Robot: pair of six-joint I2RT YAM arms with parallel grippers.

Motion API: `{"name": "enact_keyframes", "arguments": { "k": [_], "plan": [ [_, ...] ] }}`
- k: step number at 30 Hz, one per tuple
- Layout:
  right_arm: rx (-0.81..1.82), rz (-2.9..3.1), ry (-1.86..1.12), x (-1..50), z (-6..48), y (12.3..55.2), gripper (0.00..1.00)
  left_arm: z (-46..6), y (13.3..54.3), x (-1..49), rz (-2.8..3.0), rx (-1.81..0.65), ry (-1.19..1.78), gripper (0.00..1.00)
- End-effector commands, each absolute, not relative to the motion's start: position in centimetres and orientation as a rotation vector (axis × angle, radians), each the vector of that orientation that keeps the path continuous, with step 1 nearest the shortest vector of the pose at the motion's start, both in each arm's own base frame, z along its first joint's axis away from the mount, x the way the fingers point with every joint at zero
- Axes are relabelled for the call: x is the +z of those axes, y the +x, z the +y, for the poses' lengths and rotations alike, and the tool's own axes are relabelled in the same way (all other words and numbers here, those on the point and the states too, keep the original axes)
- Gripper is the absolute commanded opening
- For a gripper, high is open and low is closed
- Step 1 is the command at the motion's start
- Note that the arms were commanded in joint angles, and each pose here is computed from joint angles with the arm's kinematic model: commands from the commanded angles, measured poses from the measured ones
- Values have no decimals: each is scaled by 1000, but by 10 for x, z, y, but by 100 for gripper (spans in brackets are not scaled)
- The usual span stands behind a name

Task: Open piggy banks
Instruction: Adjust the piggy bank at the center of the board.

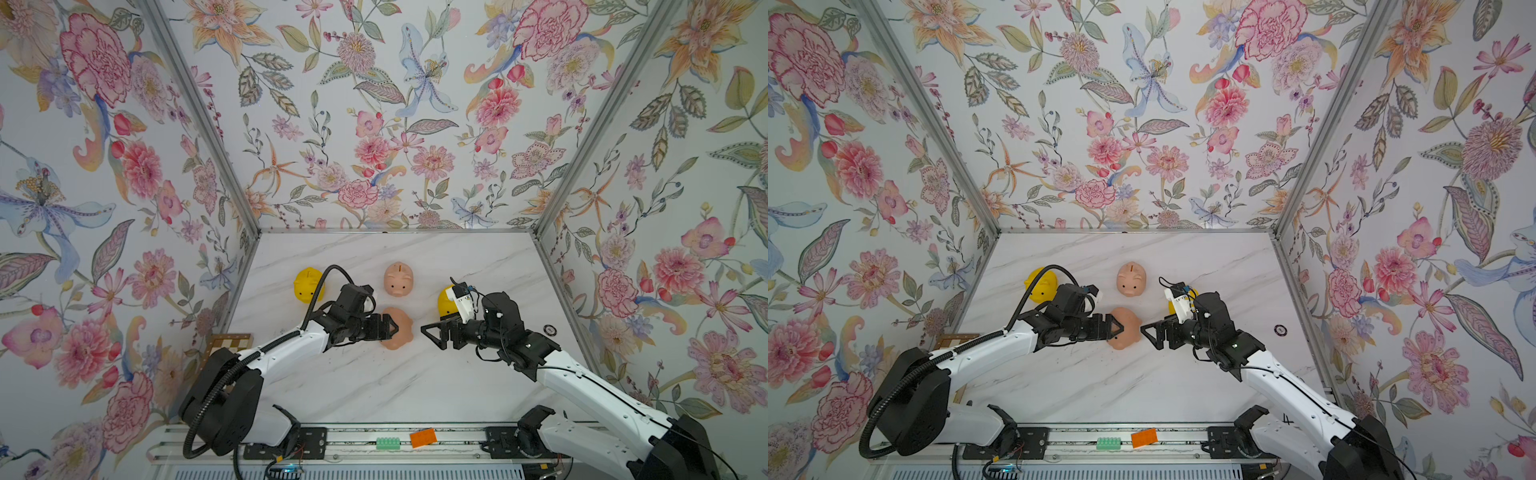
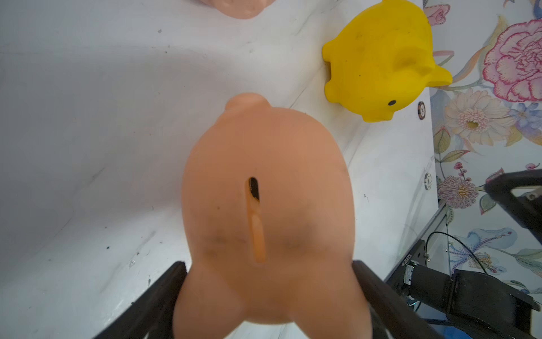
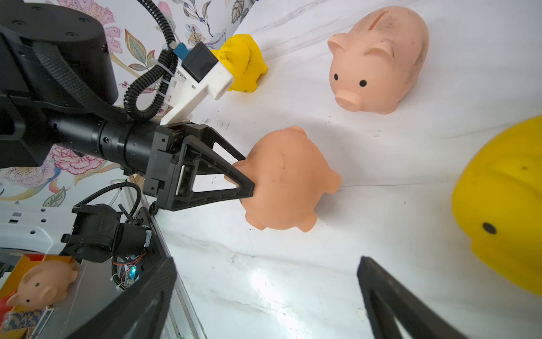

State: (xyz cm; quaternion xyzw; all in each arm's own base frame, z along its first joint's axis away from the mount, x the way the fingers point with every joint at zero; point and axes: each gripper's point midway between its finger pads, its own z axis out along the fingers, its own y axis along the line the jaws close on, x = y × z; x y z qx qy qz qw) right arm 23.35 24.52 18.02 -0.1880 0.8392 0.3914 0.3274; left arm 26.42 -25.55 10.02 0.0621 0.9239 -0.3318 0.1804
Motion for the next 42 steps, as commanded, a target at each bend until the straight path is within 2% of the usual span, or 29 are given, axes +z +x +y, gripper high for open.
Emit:
{"name": "enact_keyframes", "arguments": {
  "k": [1, 6, 22, 27, 35, 42],
  "plan": [
    [1060, 2227, -430, 169, 250, 237, 98, -252, 259, 94, 2615, -987, 148, 90],
    [1086, 2221, -415, 166, 255, 238, 98, -245, 262, 90, 2611, -970, 136, 98],
    [1091, 2254, -392, 145, 270, 256, 97, -231, 271, 86, 2591, -968, 103, 99],
    [892, 2383, -255, 112, 261, 285, 83, -229, 277, 94, 2553, -978, 98, 99],
    [809, 2429, -254, 85, 283, 299, 69, -226, 288, 110, 2489, -1009, 99, 99],
    [834, 2436, -323, 71, 306, 287, 67, -222, 300, 110, 2470, -938, 114, 99]
  ]
}}
